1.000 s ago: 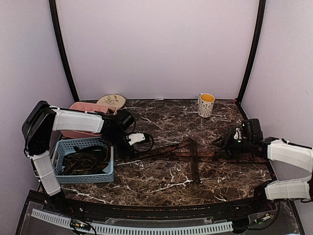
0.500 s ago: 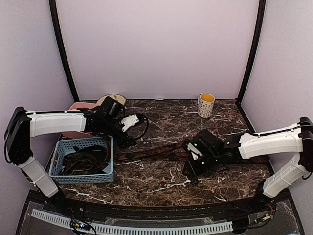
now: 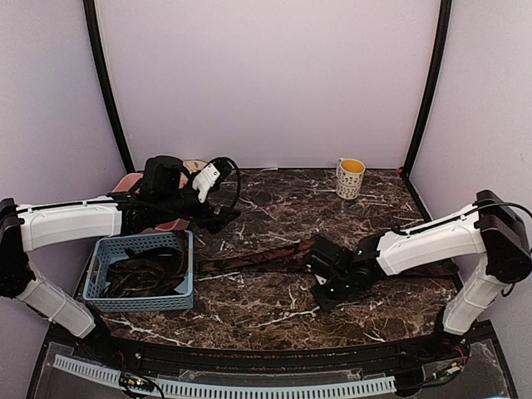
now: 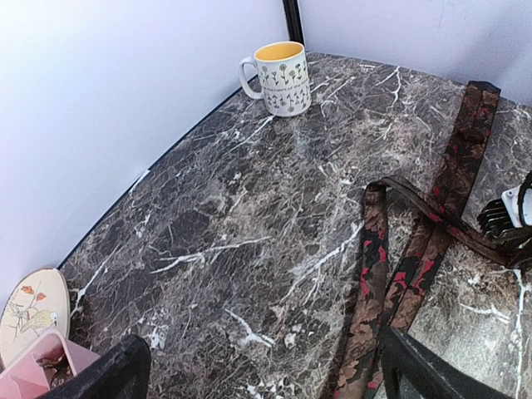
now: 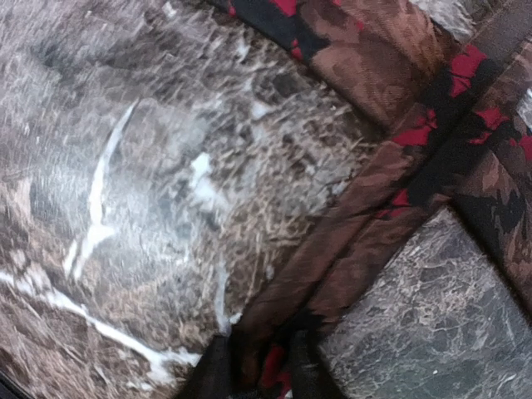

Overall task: Roll the ties
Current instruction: Tie the tie at the center of the board.

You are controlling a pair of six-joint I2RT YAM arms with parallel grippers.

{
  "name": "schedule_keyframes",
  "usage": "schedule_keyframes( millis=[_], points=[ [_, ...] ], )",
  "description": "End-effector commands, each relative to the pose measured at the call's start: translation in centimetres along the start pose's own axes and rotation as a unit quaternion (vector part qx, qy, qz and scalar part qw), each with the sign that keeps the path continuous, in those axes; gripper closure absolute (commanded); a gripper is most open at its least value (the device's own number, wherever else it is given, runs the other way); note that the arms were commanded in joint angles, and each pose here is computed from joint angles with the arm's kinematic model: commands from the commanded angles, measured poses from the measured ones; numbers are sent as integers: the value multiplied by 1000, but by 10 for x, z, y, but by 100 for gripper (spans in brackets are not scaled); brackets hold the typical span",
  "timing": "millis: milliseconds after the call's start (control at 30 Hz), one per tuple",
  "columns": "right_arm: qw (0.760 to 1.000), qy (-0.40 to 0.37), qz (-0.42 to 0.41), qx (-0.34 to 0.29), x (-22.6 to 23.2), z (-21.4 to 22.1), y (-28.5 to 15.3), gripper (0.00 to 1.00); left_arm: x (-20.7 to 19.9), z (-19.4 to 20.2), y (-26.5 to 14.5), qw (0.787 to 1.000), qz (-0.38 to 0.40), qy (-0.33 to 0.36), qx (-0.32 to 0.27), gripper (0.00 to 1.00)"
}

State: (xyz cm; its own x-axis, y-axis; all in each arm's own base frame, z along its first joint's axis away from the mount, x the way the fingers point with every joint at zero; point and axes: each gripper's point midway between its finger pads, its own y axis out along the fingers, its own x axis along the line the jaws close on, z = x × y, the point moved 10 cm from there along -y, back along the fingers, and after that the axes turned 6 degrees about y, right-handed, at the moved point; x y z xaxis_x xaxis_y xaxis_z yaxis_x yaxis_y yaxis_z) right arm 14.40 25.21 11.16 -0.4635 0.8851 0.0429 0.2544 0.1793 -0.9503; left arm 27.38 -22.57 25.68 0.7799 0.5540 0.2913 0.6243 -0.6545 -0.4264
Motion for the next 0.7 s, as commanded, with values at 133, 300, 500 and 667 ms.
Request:
schedule_keyframes(
  millis=[133, 300, 500, 667],
  points=[
    [999, 1, -18, 29, 7, 2, -8, 100, -9, -7, -2, 996, 60, 7, -73, 6],
    [979, 23, -183, -86, 19, -44, -96, 100, -21, -1, 5, 987, 124, 24, -97, 13],
    [906, 58, -387, -165, -8, -76, -185, 100, -63, -20, 6, 966, 191, 84, -151, 14],
    [878, 54, -434, -195, -22, -87, -234, 100, -93, -46, 4, 946, 210, 108, -222, 11]
  ],
)
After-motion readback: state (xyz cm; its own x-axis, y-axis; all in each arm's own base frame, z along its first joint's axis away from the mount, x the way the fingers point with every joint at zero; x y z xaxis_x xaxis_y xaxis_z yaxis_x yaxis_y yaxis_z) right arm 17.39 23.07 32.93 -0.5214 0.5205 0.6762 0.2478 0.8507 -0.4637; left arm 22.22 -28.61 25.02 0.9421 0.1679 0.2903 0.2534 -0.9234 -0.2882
